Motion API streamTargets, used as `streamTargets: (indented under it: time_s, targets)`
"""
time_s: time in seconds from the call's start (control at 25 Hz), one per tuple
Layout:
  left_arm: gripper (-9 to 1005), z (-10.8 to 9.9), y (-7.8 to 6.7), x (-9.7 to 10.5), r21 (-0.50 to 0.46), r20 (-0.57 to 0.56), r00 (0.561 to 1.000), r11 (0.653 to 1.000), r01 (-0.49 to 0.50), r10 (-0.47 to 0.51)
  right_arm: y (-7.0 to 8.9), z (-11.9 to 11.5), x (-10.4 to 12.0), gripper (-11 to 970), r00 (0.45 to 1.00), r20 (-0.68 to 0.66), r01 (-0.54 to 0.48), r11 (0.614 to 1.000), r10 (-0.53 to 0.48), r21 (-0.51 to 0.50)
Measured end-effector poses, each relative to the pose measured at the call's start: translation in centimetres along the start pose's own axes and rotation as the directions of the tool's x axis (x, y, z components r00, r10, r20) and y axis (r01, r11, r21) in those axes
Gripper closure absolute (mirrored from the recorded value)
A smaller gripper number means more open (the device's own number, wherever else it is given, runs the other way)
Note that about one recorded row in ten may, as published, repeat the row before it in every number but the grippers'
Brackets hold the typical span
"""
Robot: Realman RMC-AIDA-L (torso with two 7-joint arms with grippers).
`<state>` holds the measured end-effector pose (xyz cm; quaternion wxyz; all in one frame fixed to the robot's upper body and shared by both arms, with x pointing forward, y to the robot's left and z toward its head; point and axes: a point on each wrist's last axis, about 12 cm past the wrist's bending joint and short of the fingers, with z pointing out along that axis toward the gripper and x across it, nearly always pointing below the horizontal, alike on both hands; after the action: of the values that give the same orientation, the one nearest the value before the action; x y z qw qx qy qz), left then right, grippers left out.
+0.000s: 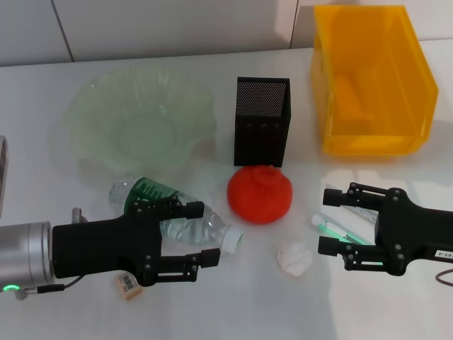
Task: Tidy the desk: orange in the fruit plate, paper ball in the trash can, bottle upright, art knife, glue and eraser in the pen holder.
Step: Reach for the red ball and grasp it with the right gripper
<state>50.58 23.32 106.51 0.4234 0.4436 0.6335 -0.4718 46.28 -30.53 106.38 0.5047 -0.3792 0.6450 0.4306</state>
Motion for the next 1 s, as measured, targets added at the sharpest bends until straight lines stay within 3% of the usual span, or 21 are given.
streamTargets:
  time_s: [0.44, 1.0]
  targets:
    - [185, -0.2, -0.1, 0.1, -0.010, 0.005, 1.000, 1.000, 0.003, -0.003, 0.0, 0.0, 0.0, 182, 1.000, 0.005, 0.000, 1.000, 0.000, 0.005]
    - [187, -1.4, -0.2, 0.6, -0.072, 0.049, 0.999, 0.997, 0.012, -0.009, -2.5, 1.4, 0.7, 185, 1.000, 0.011, -0.021, 0.980, 0.019, 0.198]
